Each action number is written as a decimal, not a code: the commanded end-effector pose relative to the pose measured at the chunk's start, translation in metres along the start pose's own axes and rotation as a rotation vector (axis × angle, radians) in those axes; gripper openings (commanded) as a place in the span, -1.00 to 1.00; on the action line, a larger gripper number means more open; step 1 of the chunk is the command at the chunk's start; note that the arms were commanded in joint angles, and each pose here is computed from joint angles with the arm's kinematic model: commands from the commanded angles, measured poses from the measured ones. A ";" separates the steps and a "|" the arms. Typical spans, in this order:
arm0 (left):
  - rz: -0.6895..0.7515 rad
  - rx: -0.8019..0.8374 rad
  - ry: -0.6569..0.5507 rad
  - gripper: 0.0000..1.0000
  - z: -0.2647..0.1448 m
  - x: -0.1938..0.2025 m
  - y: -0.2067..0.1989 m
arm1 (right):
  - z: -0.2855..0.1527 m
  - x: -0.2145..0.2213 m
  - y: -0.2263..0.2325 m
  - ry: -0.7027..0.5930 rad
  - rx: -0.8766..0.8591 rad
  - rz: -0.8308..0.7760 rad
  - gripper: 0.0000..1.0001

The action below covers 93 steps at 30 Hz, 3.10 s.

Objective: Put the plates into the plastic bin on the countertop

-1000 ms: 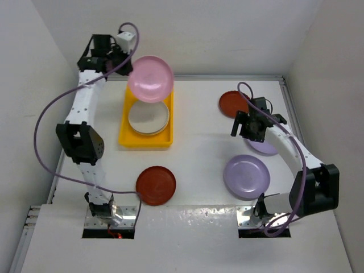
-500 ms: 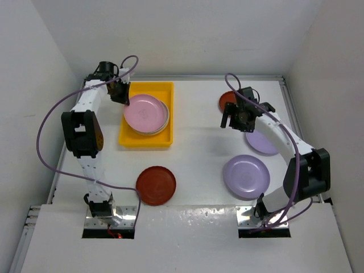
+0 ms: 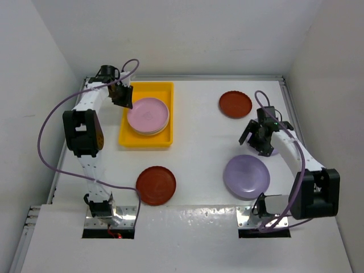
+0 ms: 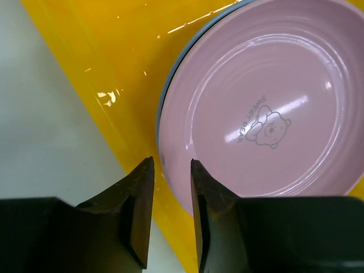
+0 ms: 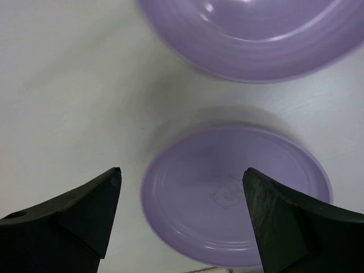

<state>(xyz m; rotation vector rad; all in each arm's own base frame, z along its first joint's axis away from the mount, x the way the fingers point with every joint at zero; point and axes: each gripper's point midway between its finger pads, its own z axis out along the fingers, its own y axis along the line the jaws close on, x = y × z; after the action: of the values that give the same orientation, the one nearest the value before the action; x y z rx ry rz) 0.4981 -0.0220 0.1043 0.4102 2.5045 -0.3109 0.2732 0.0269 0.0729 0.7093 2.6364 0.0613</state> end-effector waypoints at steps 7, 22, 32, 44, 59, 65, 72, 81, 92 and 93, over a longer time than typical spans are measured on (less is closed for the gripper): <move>0.026 -0.034 -0.037 -0.22 -0.010 -0.012 0.008 | 0.004 0.027 -0.086 0.053 0.235 0.287 0.85; 0.046 -0.047 -0.120 -0.15 -0.040 -0.038 0.002 | 0.043 0.072 -0.107 0.170 0.246 0.293 0.37; 0.030 -0.076 -0.144 -0.12 -0.053 -0.043 0.011 | 0.050 0.070 -0.037 0.154 0.114 -0.127 -0.88; 0.011 -0.130 -0.177 -0.12 -0.076 -0.046 0.029 | -0.018 -0.068 0.119 -0.165 -0.142 -0.229 -1.00; -0.138 -0.173 -0.177 -0.10 -0.091 -0.020 0.071 | -0.056 -0.099 0.353 -0.283 -0.545 -0.349 -1.00; -0.156 -0.183 -0.173 -0.10 -0.095 -0.013 0.077 | -0.013 -0.069 0.401 -0.160 -0.645 -0.268 -1.00; -0.151 -0.193 -0.181 -0.10 -0.101 -0.014 0.080 | 0.019 -0.027 0.425 -0.084 -0.659 -0.285 -1.00; -0.164 -0.184 -0.168 -0.08 -0.096 -0.007 0.083 | 0.046 -0.005 0.421 -0.077 -0.596 -0.309 -0.71; -0.163 -0.175 -0.171 -0.08 -0.094 -0.009 0.083 | 0.007 -0.025 0.414 -0.192 -0.582 -0.417 -0.14; -0.159 -0.178 -0.179 -0.08 -0.096 -0.012 0.084 | 0.006 -0.032 0.405 -0.197 -0.560 -0.418 -0.06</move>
<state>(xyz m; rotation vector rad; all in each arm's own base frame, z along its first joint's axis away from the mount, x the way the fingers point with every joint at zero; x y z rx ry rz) 0.4857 0.0783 0.1467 0.1021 2.4502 -0.1893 0.4818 0.3736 0.0730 0.0272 2.4872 0.5710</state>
